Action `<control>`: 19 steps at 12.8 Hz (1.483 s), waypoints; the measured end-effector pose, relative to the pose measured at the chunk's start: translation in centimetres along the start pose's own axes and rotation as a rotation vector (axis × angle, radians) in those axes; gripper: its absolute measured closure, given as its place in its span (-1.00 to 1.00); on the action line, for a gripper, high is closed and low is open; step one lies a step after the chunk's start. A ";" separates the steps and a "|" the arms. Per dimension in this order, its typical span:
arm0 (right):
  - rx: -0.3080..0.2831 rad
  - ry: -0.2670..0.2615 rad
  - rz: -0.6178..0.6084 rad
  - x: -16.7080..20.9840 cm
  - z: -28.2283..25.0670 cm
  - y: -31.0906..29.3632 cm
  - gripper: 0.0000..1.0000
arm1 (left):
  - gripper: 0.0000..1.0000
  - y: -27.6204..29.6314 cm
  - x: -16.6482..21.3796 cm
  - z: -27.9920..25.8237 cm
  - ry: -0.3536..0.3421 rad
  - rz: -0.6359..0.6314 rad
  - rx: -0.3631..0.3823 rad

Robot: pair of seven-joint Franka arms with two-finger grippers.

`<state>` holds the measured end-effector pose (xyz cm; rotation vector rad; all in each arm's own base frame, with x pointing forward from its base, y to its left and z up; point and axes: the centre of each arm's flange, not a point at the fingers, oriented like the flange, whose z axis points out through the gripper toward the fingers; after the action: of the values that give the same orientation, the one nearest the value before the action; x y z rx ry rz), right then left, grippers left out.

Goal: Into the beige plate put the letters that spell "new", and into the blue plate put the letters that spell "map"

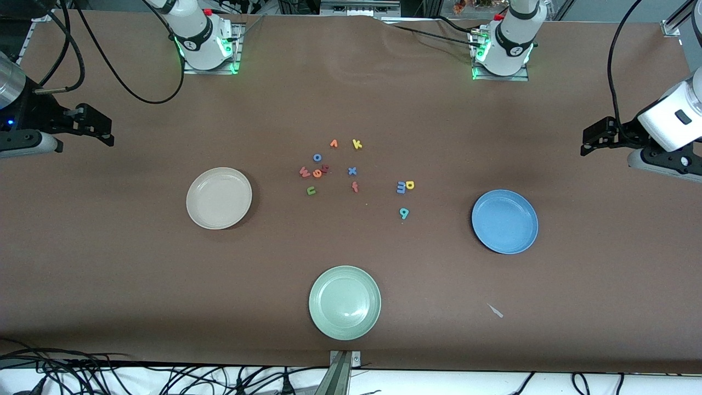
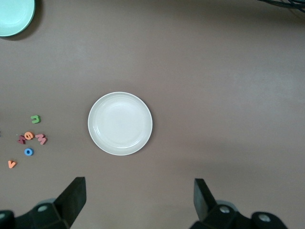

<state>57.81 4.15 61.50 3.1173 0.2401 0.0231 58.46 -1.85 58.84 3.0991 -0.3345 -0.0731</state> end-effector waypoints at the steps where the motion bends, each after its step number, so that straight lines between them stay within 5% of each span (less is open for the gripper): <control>1: 0.000 0.000 0.000 0.0 0.0 0.0 -1.00 | -1.00 0.0 0.0 0.0 0.000 0.000 0.000; 19: 0.000 0.000 0.030 -0.1 0.1 1.6 -1.00 | -1.00 0.0 -0.1 -0.2 0.004 0.000 0.001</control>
<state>58.01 2.52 61.39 3.1204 0.1928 0.0241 58.35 -1.84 59.07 3.1000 -0.3340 -0.0669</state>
